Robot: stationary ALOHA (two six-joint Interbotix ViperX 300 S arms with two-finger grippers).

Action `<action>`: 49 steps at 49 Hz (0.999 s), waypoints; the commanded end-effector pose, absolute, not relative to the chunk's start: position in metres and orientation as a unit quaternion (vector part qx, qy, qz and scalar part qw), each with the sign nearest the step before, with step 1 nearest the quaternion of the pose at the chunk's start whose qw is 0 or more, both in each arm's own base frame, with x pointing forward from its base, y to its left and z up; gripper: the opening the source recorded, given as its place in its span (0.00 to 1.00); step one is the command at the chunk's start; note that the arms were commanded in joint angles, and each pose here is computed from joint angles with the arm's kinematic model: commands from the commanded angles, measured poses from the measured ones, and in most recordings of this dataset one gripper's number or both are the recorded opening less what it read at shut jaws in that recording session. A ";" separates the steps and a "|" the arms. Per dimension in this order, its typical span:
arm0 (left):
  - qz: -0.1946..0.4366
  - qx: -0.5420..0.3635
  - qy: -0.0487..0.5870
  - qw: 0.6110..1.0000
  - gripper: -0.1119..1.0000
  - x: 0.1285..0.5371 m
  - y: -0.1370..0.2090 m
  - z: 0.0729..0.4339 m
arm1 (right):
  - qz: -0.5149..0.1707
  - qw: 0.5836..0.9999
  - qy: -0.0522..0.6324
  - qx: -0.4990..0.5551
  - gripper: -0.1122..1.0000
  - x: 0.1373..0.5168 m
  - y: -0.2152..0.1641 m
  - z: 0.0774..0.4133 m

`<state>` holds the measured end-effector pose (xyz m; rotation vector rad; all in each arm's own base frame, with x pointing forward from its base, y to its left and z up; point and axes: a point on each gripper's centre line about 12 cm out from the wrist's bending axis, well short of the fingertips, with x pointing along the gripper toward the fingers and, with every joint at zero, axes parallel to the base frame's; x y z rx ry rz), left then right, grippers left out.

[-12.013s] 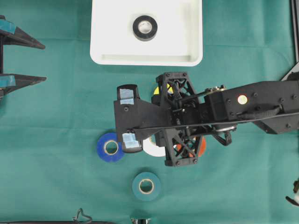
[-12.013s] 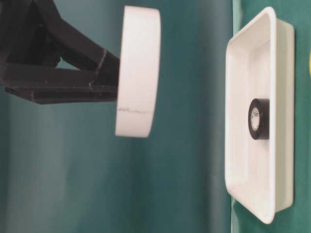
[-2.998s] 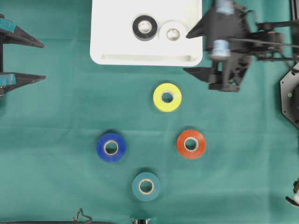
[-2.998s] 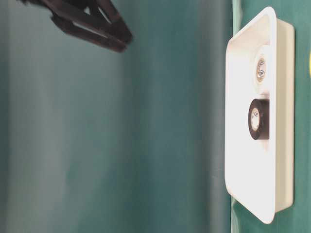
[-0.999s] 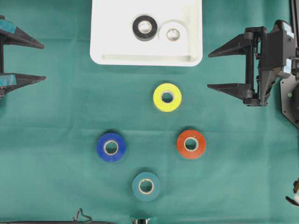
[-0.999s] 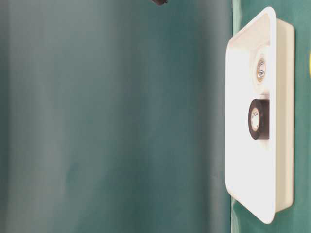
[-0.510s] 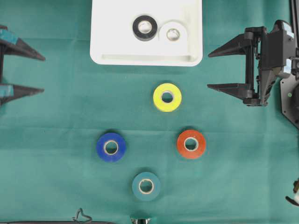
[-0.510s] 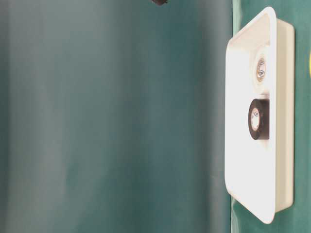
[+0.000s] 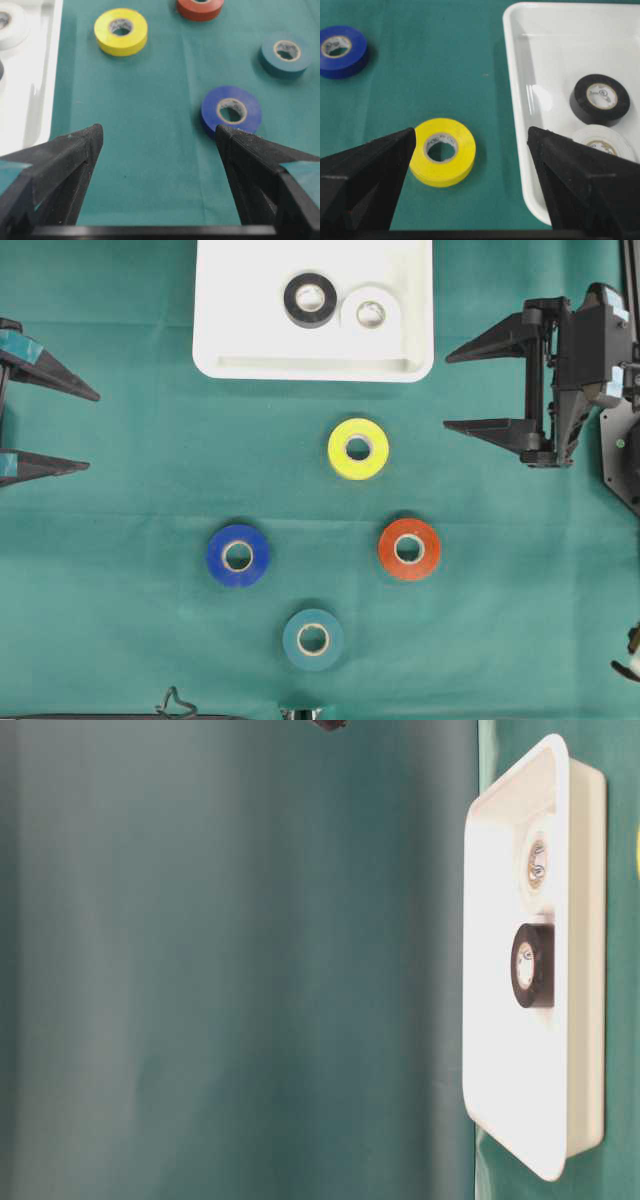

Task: Pick up the tape from a random location and place it into the white case.

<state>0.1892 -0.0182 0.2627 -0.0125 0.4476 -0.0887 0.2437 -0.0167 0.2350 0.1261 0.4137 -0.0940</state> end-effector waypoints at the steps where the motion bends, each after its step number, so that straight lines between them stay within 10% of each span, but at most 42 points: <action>1: -0.045 -0.008 0.213 0.976 0.97 0.192 -0.019 0.268 | -0.046 0.978 0.196 0.062 0.90 0.246 -0.017 0.240; 28: -0.045 -0.008 0.204 0.978 0.97 0.202 -0.020 0.265 | -0.045 0.978 0.196 0.062 0.90 0.246 -0.017 0.241; 49: -0.042 -0.004 0.181 0.983 0.97 0.286 -0.026 0.263 | -0.046 0.975 0.206 0.062 0.90 0.250 -0.017 0.236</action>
